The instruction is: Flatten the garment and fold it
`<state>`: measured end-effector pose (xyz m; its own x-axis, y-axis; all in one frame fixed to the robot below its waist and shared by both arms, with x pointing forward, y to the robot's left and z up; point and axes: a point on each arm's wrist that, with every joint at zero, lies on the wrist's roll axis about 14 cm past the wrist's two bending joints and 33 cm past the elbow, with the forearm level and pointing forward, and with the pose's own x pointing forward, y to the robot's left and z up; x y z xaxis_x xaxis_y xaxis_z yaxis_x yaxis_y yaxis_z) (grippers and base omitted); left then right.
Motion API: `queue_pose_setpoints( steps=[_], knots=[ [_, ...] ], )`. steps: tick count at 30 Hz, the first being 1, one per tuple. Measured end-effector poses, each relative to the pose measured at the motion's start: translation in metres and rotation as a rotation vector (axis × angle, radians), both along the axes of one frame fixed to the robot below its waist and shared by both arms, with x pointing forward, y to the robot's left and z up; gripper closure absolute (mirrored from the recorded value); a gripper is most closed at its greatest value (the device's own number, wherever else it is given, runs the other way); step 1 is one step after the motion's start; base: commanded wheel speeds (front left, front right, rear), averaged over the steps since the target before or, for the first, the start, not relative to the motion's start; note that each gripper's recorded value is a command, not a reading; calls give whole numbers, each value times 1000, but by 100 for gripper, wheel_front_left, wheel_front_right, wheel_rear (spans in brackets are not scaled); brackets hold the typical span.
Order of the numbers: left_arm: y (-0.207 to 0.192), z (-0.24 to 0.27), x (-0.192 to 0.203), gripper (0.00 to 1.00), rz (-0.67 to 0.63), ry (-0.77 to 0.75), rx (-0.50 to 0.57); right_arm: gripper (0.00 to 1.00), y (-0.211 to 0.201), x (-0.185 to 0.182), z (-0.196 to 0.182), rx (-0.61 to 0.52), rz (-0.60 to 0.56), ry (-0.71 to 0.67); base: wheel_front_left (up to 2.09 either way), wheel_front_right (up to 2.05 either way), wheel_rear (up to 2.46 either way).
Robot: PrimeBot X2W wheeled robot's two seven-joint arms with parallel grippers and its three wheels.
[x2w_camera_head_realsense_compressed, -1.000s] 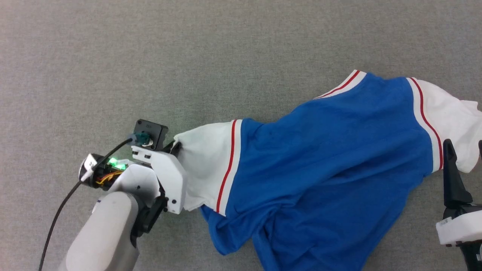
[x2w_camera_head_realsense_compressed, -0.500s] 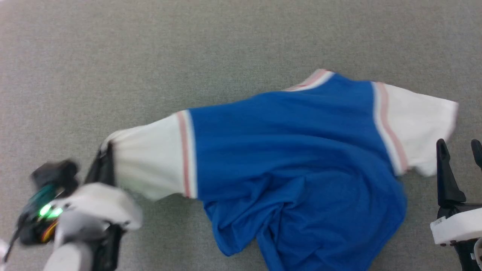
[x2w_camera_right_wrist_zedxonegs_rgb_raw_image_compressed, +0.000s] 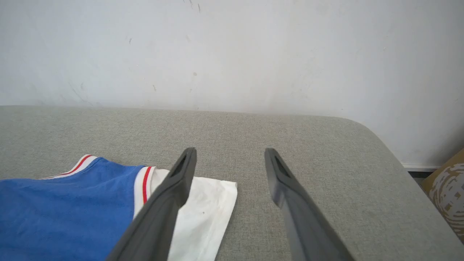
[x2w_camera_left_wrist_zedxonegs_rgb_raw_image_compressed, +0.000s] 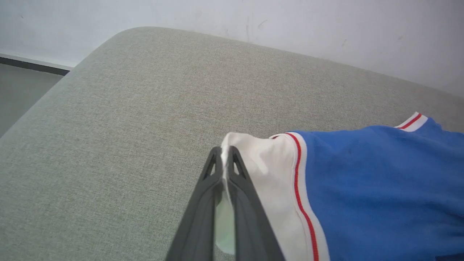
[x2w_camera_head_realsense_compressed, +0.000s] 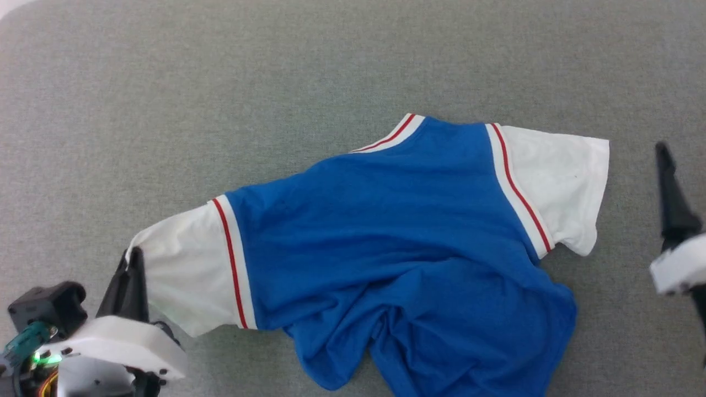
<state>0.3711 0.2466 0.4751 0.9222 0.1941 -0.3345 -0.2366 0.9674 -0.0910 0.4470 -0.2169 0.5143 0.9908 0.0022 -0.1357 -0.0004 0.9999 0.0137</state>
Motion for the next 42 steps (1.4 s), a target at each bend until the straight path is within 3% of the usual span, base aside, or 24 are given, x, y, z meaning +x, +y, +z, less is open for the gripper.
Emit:
queue_pose_setpoints(
  steps=[3,6,13,24,25,26,33,37,42],
  knots=[
    [-11,2,11,100,-44,-13,-9,0,-10,19,-7,-67,23,100,0,0,0],
    [-22,3,21,100,-76,-25,-15,0,-15,29,-31,-46,36,253,0,0,0],
    [-39,-3,38,100,-129,-19,-32,0,-15,49,-75,-45,83,447,0,0,0],
    [-36,-24,40,100,-118,43,-34,0,8,64,-137,-11,154,602,0,0,0],
    [-35,-25,40,100,-115,46,-33,69,10,65,-139,6,157,609,0,0,0],
    [-35,-25,39,100,-113,47,-31,100,11,67,-140,23,158,615,0,0,0],
    [-39,-15,44,100,-138,16,-34,100,17,71,-123,65,160,576,0,0,0],
    [-56,17,65,100,-201,-90,-49,100,22,81,-80,71,170,431,0,0,0],
    [-75,89,105,100,-301,-285,27,100,41,96,-3,68,218,225,0,0,0]
  ],
)
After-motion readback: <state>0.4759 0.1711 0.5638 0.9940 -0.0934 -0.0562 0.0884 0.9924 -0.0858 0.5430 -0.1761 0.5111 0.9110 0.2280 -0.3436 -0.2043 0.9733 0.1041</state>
